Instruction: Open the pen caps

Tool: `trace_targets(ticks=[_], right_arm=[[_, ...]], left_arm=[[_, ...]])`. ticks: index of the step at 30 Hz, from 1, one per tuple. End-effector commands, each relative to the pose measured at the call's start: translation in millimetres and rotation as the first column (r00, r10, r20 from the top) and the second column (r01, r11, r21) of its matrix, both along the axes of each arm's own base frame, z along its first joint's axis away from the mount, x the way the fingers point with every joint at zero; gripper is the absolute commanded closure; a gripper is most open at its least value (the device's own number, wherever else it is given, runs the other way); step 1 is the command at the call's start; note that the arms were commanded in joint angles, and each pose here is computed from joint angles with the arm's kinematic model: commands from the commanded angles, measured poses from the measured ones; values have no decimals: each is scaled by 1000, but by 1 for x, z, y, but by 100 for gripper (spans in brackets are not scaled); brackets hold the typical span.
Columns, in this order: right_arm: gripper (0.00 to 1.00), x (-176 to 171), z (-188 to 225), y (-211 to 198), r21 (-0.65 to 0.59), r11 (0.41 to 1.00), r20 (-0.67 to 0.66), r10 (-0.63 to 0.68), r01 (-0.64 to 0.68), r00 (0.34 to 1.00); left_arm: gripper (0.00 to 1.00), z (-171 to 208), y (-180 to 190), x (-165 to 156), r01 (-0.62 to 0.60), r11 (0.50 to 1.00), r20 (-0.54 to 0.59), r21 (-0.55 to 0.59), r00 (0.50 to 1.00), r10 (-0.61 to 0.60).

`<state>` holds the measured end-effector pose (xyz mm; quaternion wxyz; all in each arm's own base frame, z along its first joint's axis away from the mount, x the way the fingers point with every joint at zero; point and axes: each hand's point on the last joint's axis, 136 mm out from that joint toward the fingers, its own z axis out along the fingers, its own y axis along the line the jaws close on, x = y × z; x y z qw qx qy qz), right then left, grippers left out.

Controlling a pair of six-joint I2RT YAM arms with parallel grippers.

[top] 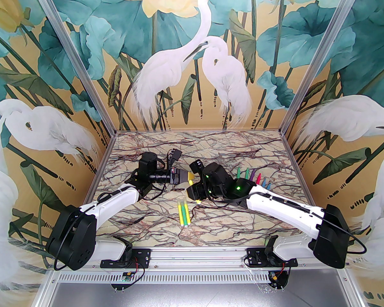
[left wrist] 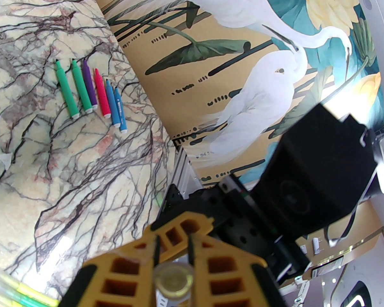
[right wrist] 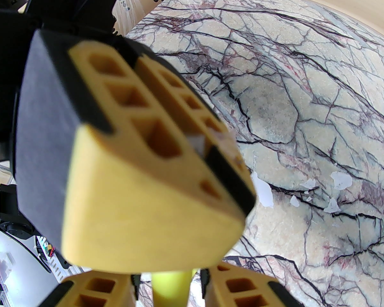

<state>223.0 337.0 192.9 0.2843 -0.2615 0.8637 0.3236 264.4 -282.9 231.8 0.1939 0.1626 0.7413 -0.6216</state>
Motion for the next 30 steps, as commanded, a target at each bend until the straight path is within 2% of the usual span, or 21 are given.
trace_targets(ticks=[1,9,17,30], right_arm=[[65,1,-3,1,1,1000,7,8,-8,1000],[75,-1,-2,1,2,1000,4,22,-22,1000],[86,-5,-2,-3,-4,1000,2,26,-26,1000],[92,-18,-20,-18,-38,999,-35,25,-27,999]], left_arm=[[90,12,-5,-1,34,999,20,-32,999,-33],[91,13,-6,2,29,999,22,-35,999,-28],[97,15,-3,11,-20,1000,24,-17,999,20],[100,17,14,37,-147,989,0,-8,989,147]])
